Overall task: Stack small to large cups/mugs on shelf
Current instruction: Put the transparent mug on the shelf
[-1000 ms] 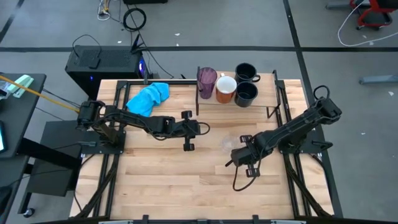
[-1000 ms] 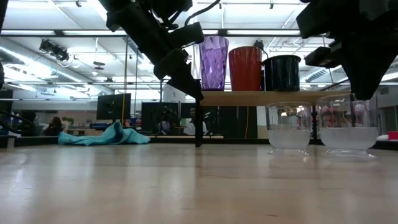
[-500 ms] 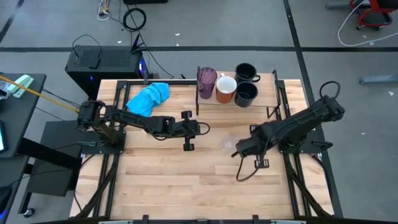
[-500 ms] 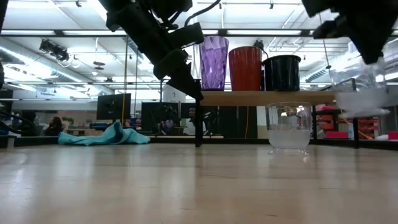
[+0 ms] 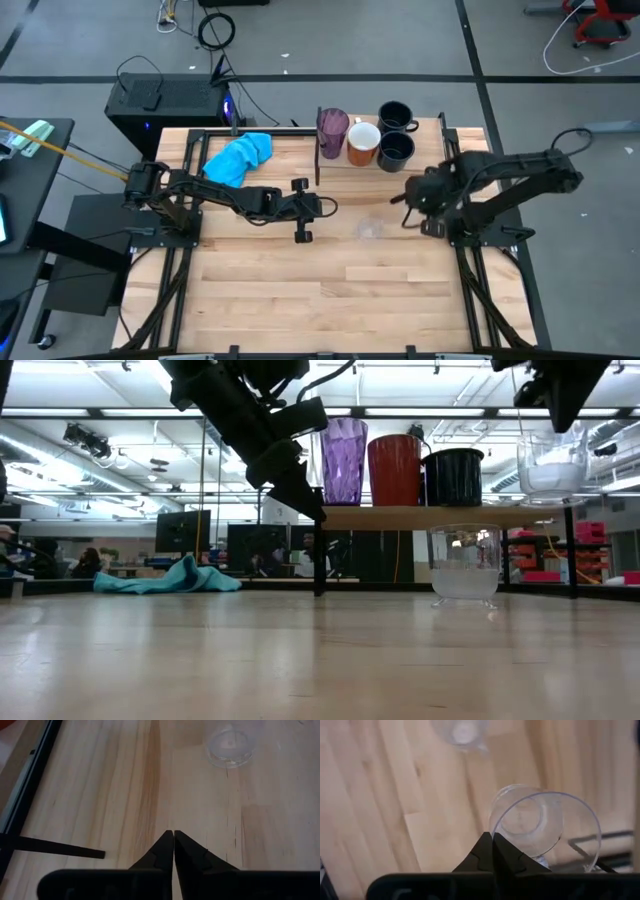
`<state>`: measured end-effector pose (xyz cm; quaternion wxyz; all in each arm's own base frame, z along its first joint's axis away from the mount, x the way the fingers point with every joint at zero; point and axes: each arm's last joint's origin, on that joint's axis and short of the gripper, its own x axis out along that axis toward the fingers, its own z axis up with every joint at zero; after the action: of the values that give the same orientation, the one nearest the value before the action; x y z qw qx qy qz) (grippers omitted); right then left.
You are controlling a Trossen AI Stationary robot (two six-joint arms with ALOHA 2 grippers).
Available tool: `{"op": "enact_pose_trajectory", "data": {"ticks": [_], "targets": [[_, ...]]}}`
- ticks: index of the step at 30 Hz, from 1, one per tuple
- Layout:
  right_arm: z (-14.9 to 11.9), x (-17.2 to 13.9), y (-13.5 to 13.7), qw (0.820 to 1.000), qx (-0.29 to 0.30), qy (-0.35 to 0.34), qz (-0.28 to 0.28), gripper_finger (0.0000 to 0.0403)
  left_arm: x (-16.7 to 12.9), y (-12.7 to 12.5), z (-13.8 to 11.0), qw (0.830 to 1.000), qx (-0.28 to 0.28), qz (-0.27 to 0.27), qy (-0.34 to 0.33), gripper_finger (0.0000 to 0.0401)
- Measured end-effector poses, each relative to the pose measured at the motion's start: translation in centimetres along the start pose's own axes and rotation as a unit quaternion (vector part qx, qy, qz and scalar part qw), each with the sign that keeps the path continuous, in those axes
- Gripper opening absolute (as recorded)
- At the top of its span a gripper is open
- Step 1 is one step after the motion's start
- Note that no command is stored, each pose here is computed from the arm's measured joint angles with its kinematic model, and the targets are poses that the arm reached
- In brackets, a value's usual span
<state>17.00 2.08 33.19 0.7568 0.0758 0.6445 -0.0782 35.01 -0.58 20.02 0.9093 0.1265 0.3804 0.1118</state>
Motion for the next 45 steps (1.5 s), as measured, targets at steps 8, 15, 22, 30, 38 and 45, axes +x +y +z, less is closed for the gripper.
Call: {"op": "enact_pose_trajectory", "data": {"ticks": [8, 15, 22, 30, 38, 45], "targets": [[-0.5, -0.9, -2.1, 0.999, 0.039, 0.01, -0.017, 0.0, 0.0, 0.0, 0.0, 1.0, 0.002, 0.0, 0.0, 0.0009], [0.4, -3.1, -3.4, 0.998, 0.052, -0.036, -0.029, 0.0, 0.0, 0.0, 0.0, 1.0, 0.002, 0.0, 0.001, 0.0023], [0.4, -6.9, -3.8, 0.994, 0.02, -0.101, 0.041, 0.0, 0.0, 0.0, -0.1, 1.0, 0.004, -0.001, 0.007, 0.001], [-0.5, -12.0, -4.1, 0.977, -0.022, -0.21, 0.011, 0.0, 0.0, 0.0, -0.2, 1.0, 0.004, -0.001, 0.009, 0.0022], [-0.6, -14.8, -5.5, 0.948, 0.032, -0.268, -0.171, 0.0, 0.0, 0.0, -0.2, 1.0, 0.002, -0.001, 0.008, 0.001], [1.2, -14.0, -9.0, 0.939, 0.081, -0.202, -0.266, 0.0, -0.1, -0.2, -0.1, 1.0, 0.002, -0.003, 0.008, 0.0018]]}}
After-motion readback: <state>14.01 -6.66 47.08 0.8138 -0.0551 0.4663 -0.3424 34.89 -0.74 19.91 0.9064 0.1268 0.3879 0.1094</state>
